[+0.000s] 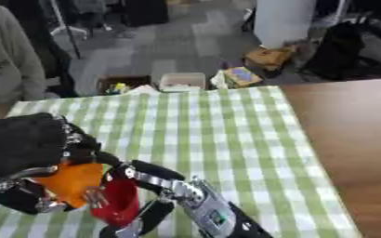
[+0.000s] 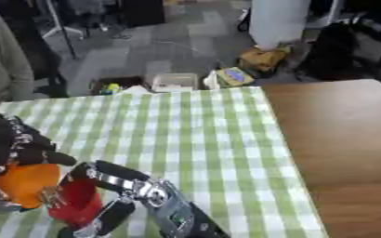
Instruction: Pour the contents of one cup into another cup.
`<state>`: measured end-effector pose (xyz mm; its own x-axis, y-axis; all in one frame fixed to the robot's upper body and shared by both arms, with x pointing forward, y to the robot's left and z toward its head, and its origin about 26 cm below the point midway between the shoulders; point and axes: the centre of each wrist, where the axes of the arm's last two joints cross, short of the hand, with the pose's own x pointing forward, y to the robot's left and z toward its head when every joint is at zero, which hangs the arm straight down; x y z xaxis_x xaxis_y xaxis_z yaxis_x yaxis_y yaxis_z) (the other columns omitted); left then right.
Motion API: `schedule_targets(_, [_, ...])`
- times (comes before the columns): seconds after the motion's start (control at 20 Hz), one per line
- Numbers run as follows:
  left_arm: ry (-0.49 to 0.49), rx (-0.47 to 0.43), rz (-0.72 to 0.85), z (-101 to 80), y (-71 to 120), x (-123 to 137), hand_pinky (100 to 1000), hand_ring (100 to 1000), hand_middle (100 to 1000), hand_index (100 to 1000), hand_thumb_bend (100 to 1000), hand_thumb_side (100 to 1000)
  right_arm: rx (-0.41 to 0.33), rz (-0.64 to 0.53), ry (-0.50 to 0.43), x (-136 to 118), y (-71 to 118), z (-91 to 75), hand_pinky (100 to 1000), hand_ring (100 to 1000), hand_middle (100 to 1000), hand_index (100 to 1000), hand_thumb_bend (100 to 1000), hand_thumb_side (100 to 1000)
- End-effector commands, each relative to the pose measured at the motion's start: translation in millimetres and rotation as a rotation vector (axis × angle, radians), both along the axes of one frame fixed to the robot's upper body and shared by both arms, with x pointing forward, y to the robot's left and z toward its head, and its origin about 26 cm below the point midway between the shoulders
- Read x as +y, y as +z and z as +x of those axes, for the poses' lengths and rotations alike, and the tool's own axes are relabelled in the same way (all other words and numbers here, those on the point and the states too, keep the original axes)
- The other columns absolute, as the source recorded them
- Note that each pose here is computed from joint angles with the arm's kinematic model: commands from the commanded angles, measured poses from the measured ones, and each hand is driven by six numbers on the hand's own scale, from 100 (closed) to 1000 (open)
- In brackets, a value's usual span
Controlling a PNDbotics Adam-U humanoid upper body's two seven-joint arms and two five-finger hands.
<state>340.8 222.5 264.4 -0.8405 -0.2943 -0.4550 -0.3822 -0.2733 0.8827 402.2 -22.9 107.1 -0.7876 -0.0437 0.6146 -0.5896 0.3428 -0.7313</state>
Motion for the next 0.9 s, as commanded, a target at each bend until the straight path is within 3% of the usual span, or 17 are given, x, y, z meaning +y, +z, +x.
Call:
schedule_targets(0.05, [0.003, -0.052, 0.011, -0.5, 10.7, 1.7, 100, 173, 350, 844, 374, 100, -0.033, 0.028, 0.024, 6.9, 14.8, -2.0, 332, 217, 285, 675, 100, 100])
schedule_targets(0.65, [-0.013, -0.091, 0.04, -0.7, 13.2, -1.1, 100, 172, 343, 838, 421, 100, -0.031, 0.03, 0.026, 7.5, 15.3, -2.9, 325, 225, 285, 674, 100, 100])
schedule_targets(0.7, [-0.031, -0.115, 0.045, -3.1, 18.5, -4.2, 100, 174, 332, 831, 481, 100, -0.029, 0.03, 0.025, 7.5, 14.6, -3.0, 324, 225, 285, 674, 100, 100])
schedule_targets(0.9, [-0.101, -0.244, 0.082, -23.4, 38.5, -13.8, 100, 175, 327, 828, 506, 100, -0.027, 0.031, 0.02, 5.9, 14.1, -2.4, 322, 226, 285, 674, 100, 100])
